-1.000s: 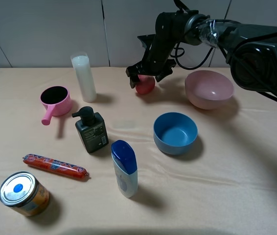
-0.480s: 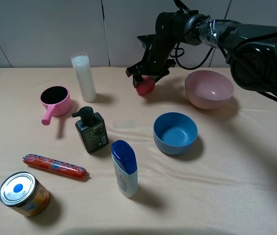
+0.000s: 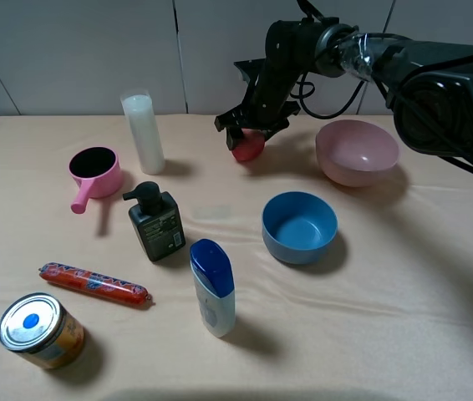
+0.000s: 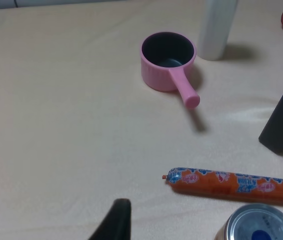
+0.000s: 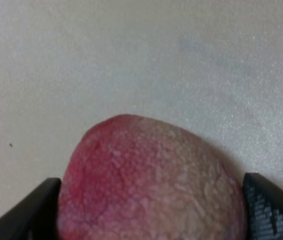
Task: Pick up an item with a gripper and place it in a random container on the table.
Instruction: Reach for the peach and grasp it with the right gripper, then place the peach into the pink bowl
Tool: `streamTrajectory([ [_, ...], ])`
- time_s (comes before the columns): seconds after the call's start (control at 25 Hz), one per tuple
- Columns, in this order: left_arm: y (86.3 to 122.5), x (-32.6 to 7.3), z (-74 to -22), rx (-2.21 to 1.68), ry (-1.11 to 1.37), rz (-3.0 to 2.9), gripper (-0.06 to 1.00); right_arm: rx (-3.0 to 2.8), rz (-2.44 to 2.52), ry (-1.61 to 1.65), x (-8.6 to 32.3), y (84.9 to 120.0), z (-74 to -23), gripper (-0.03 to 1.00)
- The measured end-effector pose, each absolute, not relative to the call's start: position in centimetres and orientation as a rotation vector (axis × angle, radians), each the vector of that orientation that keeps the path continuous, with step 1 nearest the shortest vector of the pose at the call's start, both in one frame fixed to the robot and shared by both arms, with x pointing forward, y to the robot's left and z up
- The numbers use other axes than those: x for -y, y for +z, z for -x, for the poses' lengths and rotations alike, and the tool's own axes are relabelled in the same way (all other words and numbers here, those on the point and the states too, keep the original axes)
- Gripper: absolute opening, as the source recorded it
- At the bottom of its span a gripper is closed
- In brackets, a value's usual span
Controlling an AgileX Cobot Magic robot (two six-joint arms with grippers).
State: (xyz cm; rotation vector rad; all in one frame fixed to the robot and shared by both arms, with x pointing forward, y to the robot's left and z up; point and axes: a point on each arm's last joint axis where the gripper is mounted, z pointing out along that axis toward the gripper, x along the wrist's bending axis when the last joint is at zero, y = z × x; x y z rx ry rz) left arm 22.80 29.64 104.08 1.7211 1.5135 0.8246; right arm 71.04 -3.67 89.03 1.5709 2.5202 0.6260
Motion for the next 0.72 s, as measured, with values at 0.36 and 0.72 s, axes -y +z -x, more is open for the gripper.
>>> streamTrajectory([
  [0.36,104.1,-29.6,-22.8,-1.514,0.825,-1.721,0.99,-2.545,-1.572,0.596,3.9,90.9,-70.5,0.52],
  [0.72,104.1,-29.6,-22.8,-1.514,0.825,-1.721,0.99,-2.574,-1.561,0.545,4.4,93.7,-69.7,0.52],
])
